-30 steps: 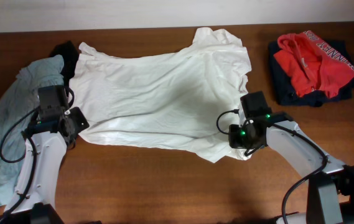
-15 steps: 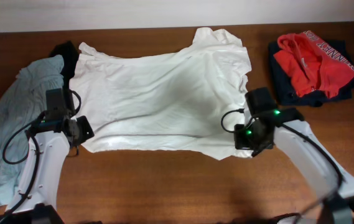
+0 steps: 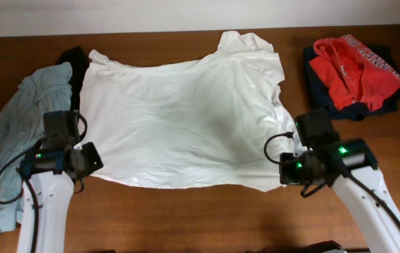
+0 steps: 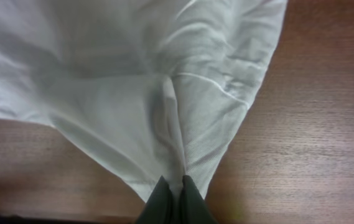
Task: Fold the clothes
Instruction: 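Carry the hem with both grippers to the shirt's top edge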
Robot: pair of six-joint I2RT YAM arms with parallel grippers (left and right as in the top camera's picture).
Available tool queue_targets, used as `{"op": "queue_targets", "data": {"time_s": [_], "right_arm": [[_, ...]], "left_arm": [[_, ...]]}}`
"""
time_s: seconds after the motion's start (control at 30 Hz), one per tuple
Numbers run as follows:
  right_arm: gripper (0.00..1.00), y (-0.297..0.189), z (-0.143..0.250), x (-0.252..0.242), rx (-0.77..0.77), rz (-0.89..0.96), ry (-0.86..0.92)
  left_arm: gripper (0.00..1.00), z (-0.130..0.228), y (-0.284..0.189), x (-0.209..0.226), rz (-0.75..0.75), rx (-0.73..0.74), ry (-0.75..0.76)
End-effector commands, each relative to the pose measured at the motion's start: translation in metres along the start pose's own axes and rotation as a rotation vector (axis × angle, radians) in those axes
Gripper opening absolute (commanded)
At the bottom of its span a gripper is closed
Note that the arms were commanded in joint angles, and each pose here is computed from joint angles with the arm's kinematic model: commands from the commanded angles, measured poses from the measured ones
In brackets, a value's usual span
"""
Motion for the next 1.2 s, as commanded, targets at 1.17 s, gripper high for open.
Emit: {"op": "queue_targets", "data": {"time_s": [1.17], "right_arm": [[0.04,0.017,-0.133,-0.001,-0.425,0.018,-0.056]], "left_arm": [[0.01,-0.101,0.045,-0.039,0.077,-0.312,-0.008]]}}
Point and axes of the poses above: each gripper's point midway between its finger pads, its own y axis out along the fingers, its own x axis along the line the jaws close on, z = x × y, the point moved 3 cm from there along -y, back along the fingers, and after that the axes turned 4 degrees about y, right-handed, at the moved point
